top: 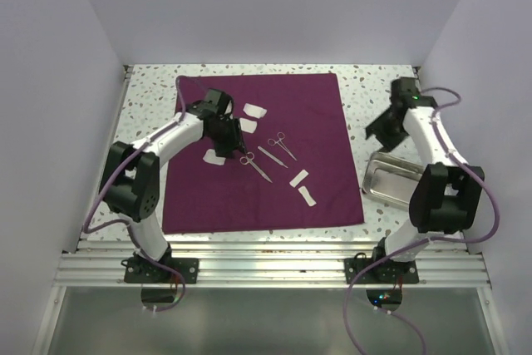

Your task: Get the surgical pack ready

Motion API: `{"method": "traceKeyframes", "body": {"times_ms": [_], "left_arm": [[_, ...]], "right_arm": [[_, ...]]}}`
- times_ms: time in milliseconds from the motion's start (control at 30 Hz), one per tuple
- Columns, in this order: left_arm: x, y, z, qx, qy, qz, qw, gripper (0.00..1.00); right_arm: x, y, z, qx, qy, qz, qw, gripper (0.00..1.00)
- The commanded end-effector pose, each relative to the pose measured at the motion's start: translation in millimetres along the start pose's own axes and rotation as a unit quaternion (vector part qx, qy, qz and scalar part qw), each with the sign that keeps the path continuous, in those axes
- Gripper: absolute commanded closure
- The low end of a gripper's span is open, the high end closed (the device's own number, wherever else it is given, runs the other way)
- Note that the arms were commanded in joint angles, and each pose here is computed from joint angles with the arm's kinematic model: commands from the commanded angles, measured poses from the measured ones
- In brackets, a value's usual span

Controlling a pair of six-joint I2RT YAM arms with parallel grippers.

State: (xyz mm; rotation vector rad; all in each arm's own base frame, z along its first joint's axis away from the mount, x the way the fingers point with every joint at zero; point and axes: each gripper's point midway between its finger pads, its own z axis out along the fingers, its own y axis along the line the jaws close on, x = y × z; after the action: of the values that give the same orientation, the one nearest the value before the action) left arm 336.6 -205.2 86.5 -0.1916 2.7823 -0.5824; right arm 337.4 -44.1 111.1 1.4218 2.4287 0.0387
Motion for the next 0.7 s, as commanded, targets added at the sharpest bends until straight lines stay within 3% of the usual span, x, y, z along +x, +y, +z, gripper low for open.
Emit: {"method": "traceKeyframes", "body": {"times_ms": [0,67,233,367,433,667], "left_arm": [[-5.0,-4.9,7.4,-0.03,0.003,-0.057,0.998,0.51],[-7.6,2.2,14.3,-0.082,0.007,-0.082,0.993,0.52],[-14.6,-6.5,30.8,-0.148,0.019,-0.118,0.982,0.51],[-8.3,-12.1,43.4,-0.192,0.027,-0.135,0.972,0.5],[8.6,-5.8,42.5,-0.254,0.041,-0.15,0.955,0.47],[25.7,-7.2,54.9,-0.274,0.057,-0.169,0.945,0.47]], "right_arm": [[41.3,34.6,-38.7,-0.037,-0.01,-0.186,0.982,0.47],[74.1,45.6,-47.4,-0.048,0.006,-0.268,0.962,0.46],[111.2,45.9,-53.0,-0.075,0.017,-0.345,0.935,0.46],[118.4,44.9,-53.0,-0.086,0.019,-0.37,0.925,0.45],[119.3,44.4,-52.2,-0.09,0.02,-0.38,0.92,0.44],[125.1,45.1,-50.6,-0.104,0.03,-0.392,0.913,0.44]]}}
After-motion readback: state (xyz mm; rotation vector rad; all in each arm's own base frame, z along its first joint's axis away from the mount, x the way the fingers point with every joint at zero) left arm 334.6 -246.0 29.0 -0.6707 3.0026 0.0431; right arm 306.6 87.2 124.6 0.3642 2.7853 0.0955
